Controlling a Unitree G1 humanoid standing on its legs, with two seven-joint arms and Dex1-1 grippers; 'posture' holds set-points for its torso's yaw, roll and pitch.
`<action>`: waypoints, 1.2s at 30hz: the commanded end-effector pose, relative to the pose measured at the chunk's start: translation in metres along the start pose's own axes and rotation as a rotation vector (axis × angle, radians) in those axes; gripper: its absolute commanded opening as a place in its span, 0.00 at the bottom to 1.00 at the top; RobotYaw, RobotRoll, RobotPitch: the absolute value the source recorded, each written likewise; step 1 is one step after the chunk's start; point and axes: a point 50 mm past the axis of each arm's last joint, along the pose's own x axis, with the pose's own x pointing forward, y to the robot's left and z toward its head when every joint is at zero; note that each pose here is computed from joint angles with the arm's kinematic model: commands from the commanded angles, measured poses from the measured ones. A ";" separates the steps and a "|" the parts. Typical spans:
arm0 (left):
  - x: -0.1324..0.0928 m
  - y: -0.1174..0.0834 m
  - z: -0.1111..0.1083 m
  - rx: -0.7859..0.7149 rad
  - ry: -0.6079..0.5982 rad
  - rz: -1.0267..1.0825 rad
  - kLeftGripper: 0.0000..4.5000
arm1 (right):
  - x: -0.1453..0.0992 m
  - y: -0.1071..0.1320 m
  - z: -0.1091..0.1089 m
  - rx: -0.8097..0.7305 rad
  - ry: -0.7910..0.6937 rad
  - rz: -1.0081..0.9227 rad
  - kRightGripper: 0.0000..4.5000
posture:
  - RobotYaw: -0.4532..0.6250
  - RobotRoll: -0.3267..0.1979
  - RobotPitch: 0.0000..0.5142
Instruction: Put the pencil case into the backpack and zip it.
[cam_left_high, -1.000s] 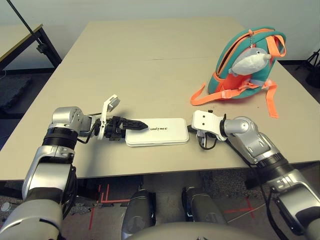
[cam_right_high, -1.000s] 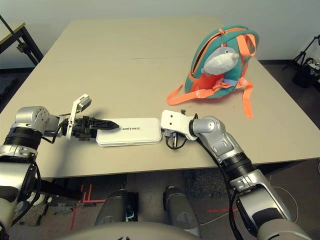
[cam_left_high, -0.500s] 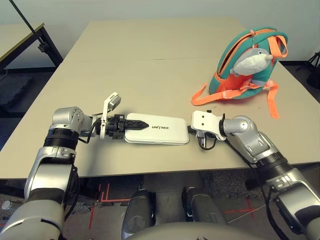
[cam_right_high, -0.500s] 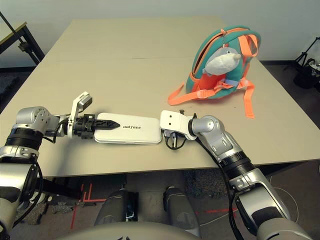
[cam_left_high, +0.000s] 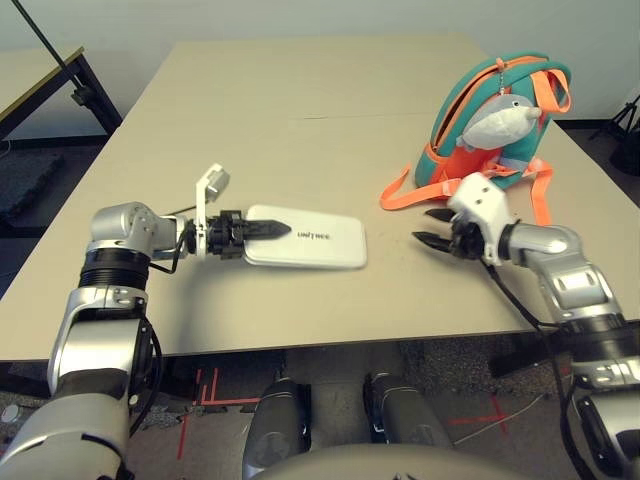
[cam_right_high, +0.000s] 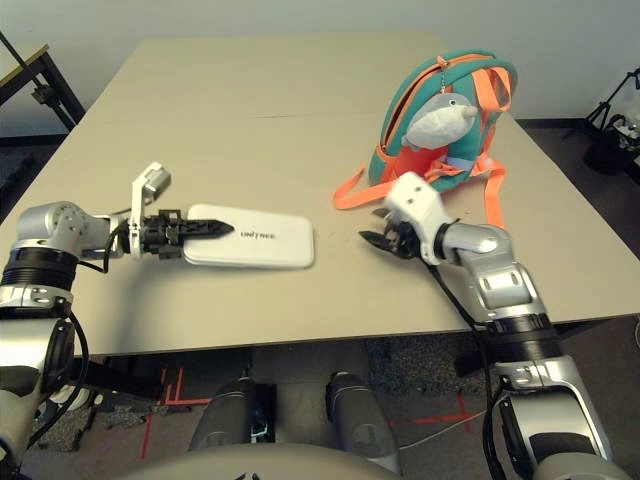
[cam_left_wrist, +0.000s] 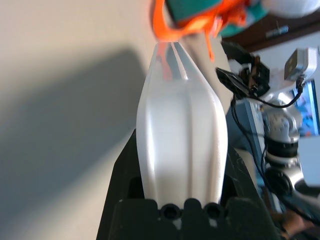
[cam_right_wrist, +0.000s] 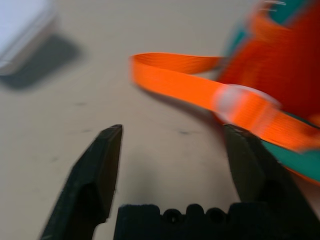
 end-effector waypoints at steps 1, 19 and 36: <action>-0.004 -0.012 0.010 0.048 -0.040 -0.037 0.29 | -0.017 -0.010 -0.003 0.078 -0.011 -0.101 1.00 | 0.26 0.62 0.10; -0.010 -0.014 0.008 0.054 -0.081 -0.037 0.29 | -0.020 -0.074 0.011 0.124 -0.068 -0.422 1.00 | 0.29 0.62 0.09; -0.019 -0.013 0.002 0.039 -0.106 -0.009 0.29 | 0.015 -0.084 0.015 0.226 -0.142 -0.347 0.71 | 0.33 0.62 0.12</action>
